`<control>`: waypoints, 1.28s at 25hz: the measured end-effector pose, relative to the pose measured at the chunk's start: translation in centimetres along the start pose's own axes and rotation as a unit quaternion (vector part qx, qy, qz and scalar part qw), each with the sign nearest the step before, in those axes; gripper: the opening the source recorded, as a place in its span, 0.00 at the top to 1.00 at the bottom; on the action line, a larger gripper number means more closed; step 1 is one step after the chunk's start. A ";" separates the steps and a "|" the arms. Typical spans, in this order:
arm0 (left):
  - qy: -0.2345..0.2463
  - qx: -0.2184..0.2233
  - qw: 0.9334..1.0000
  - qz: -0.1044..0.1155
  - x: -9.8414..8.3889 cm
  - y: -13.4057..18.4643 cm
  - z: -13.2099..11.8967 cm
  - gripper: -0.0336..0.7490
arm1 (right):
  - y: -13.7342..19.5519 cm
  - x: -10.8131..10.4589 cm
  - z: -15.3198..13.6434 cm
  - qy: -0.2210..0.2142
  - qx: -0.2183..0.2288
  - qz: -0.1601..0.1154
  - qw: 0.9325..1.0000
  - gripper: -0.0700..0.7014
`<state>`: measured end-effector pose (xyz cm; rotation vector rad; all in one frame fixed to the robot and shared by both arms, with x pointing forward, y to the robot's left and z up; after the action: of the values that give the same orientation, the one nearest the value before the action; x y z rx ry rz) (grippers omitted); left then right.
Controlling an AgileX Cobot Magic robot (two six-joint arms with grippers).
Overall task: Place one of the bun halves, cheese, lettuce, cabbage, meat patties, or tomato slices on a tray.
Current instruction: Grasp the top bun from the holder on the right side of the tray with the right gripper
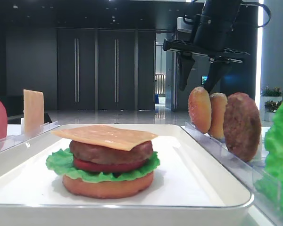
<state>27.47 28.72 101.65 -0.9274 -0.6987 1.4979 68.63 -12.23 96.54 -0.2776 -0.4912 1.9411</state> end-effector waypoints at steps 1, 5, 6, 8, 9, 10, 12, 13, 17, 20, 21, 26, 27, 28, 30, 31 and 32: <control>0.000 0.000 1.000 0.000 0.0 0.0 0.0 0.51 | 0.0 0.0 -0.1 0.000 0.001 0.000 1.000 0.40; 0.000 0.000 1.000 0.000 0.0 0.0 0.0 0.51 | 0.3 0.0 -0.8 -0.001 0.010 0.000 1.000 0.40; 0.000 0.000 1.000 0.000 0.0 0.0 0.0 0.51 | 0.4 0.0 -1.0 -0.001 0.013 0.000 1.000 0.40; 0.000 0.000 1.000 0.000 0.0 0.0 0.0 0.51 | 0.5 0.0 -1.1 -0.001 0.014 0.000 1.000 0.40; 0.000 0.000 1.000 0.000 0.0 0.0 0.0 0.51 | 0.5 0.0 -1.1 -0.001 0.014 0.000 1.000 0.40; 0.000 0.000 1.000 0.000 0.0 0.0 0.0 0.51 | 0.5 0.0 -1.1 -0.001 0.014 0.000 1.000 0.40; 0.000 0.000 1.000 0.000 0.0 0.0 0.0 0.51 | 0.5 -0.1 -1.1 0.001 0.014 0.001 1.000 0.42; 0.000 0.000 1.000 0.000 0.0 0.0 0.0 0.51 | 0.5 -0.1 -1.1 0.003 0.015 0.003 1.000 0.45; 0.000 0.000 1.000 0.000 0.0 0.0 0.0 0.51 | 0.6 -0.4 -1.1 0.012 0.018 0.011 1.000 0.59; 0.000 0.000 1.000 0.000 0.0 0.0 0.0 0.51 | 0.6 -0.4 -1.1 0.012 0.019 0.010 1.000 0.62; 0.000 0.000 1.000 0.000 0.0 0.0 0.0 0.51 | 0.6 -0.4 -1.1 0.012 0.019 0.010 1.000 0.62; 0.000 0.000 1.000 0.000 0.0 0.0 0.0 0.52 | 0.6 -0.4 -1.1 0.012 0.019 0.010 1.000 0.62; 0.000 0.000 1.000 0.000 0.0 0.0 0.0 0.52 | 0.6 -0.4 -1.1 0.012 0.019 0.010 1.000 0.62; 0.000 0.000 1.000 0.000 0.0 0.0 0.0 0.52 | 0.6 -0.4 -1.1 0.012 0.019 0.010 1.000 0.62; 0.000 0.000 1.000 0.000 0.0 0.0 0.0 0.52 | 0.6 -0.3 -1.0 0.010 0.021 0.008 1.000 0.62; 0.000 0.000 1.000 0.000 0.0 0.0 0.0 0.52 | 0.7 -0.3 -1.0 0.009 0.023 0.007 1.000 0.62; 0.000 0.000 1.000 0.000 0.0 0.0 0.0 0.52 | 0.7 -0.2 -0.9 0.008 0.025 0.007 1.000 0.62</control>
<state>27.47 28.72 101.65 -0.9274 -0.6987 1.4979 68.49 -12.52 95.39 -0.2657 -0.4304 1.9605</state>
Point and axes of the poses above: a point on each arm's last joint axis where the gripper is mounted, z pointing back along that axis away from the gripper, x along the wrist's bending axis when the last joint is at zero, y = z × x, the point moved 5 cm from there along -z, pointing out along that axis toward the gripper, and after that the axes turned 15 degrees about z, right-handed, at the moved point
